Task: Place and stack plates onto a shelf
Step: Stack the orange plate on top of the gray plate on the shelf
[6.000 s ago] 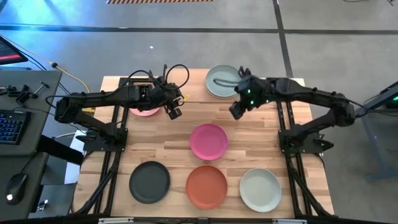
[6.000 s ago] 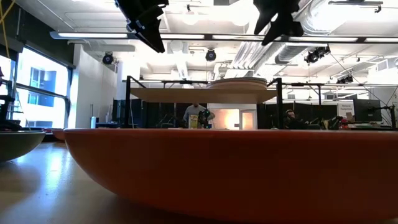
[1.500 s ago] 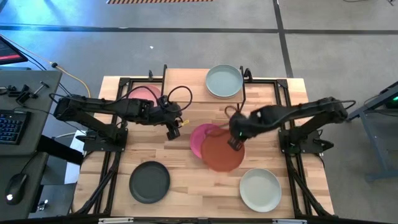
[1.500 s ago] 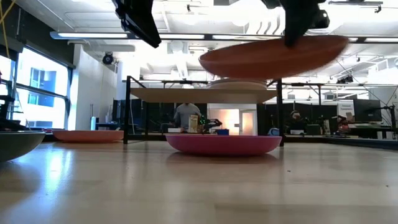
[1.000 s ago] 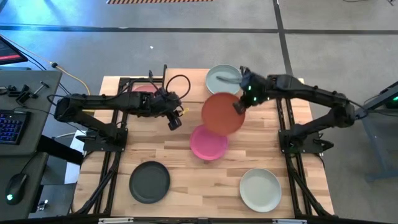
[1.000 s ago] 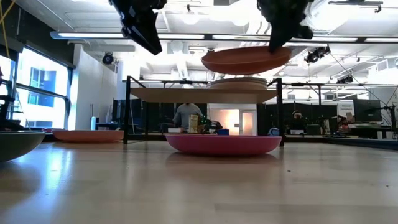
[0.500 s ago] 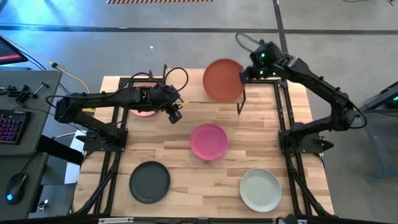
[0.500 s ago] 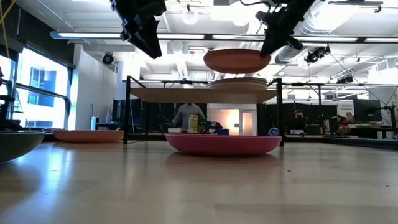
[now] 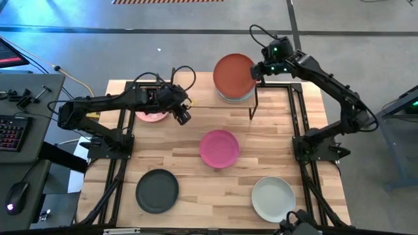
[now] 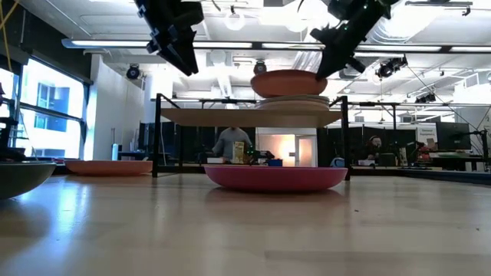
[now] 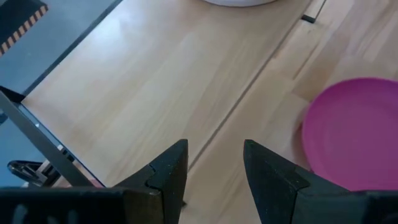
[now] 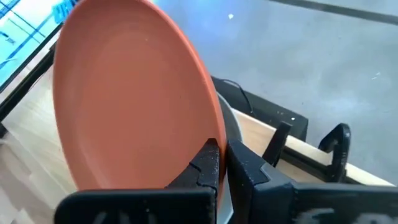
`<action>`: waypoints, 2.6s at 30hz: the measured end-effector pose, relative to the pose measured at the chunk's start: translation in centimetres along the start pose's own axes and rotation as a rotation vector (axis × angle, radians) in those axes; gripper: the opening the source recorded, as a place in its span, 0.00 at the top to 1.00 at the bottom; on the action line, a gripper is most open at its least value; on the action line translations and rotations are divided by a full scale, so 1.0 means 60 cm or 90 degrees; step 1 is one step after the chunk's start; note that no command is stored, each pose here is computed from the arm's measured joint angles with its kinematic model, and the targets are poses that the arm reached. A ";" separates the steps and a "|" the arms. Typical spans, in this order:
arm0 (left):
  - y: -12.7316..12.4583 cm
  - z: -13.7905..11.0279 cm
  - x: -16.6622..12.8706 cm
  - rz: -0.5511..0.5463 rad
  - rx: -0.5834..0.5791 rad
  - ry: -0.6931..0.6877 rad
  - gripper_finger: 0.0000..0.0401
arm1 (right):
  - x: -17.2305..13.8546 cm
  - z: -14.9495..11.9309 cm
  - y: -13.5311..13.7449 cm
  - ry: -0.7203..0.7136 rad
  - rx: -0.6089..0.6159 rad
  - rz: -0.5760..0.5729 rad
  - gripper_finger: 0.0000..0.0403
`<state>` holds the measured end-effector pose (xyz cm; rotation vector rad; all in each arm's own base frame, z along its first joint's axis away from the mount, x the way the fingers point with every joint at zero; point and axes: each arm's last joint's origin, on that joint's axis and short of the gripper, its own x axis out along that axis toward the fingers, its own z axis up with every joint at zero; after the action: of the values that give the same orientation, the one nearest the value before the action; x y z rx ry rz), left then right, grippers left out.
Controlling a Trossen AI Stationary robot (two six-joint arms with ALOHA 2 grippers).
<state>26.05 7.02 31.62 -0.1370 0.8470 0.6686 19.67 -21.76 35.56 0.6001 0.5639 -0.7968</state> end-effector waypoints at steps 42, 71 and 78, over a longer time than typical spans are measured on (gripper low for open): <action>0.009 0.002 0.004 -0.012 -0.044 0.008 0.63 | 0.008 -0.004 -0.005 0.020 -0.078 -0.035 1.00; 0.009 0.002 0.004 -0.012 -0.044 0.008 0.63 | 0.040 -0.016 0.003 0.072 -0.067 -0.041 1.00; 0.009 0.002 0.004 -0.012 -0.044 0.008 0.63 | 0.040 -0.016 0.004 0.074 -0.070 -0.032 1.00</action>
<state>25.92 7.58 31.58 -0.2114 0.8346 0.6800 21.00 -22.12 33.35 0.5356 0.7269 -0.7764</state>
